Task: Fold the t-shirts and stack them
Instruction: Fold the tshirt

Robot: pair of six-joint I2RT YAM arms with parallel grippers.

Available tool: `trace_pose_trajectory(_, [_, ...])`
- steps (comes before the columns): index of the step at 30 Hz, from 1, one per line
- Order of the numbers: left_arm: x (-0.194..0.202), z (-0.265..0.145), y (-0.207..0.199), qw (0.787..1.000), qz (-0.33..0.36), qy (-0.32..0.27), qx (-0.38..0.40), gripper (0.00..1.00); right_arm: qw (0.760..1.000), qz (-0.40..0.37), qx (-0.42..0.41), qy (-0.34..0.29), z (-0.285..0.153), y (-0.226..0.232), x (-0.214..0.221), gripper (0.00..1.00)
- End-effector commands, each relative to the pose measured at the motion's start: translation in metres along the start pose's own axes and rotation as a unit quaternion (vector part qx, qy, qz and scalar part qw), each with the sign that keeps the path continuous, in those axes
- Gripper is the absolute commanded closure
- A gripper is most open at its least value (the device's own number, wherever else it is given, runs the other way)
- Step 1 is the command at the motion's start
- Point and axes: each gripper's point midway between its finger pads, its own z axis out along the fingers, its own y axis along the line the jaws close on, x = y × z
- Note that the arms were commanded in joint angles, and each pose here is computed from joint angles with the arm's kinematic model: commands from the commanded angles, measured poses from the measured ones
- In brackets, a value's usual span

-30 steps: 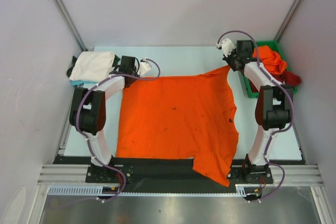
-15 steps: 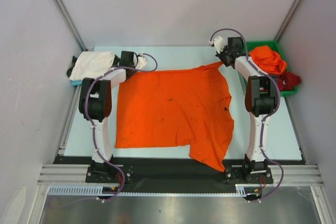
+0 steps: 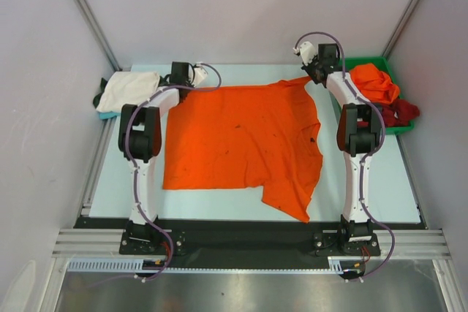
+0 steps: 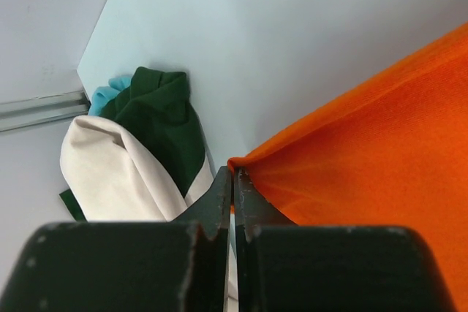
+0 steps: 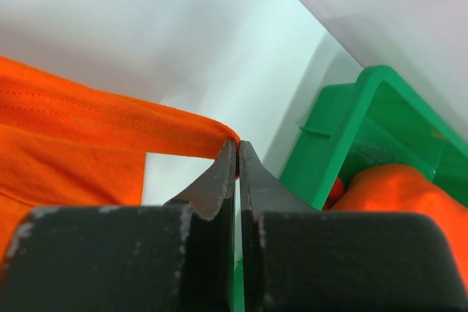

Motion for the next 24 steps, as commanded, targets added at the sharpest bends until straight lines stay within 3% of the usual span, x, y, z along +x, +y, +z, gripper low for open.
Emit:
trace_pose_trajectory(1, [-0.003, 0.003, 0.037, 0.998, -0.021, 0.001, -0.052, 1.0, 0.999, 0.005, 0.037, 0.002, -0.005, -0.026, -0.003, 1.0])
trace_pose_trajectory(11, [-0.024, 0.005, 0.052, 0.997, -0.037, -0.019, -0.068, 1.0, 0.999, 0.017, 0.04, -0.019, -0.005, -0.022, -0.026, 1.0])
trace_pose_trajectory(24, [-0.021, -0.052, 0.033, 0.998, -0.053, -0.043, 0.003, 1.0, 0.999, 0.035, -0.005, -0.041, -0.052, 0.0, -0.055, 1.0])
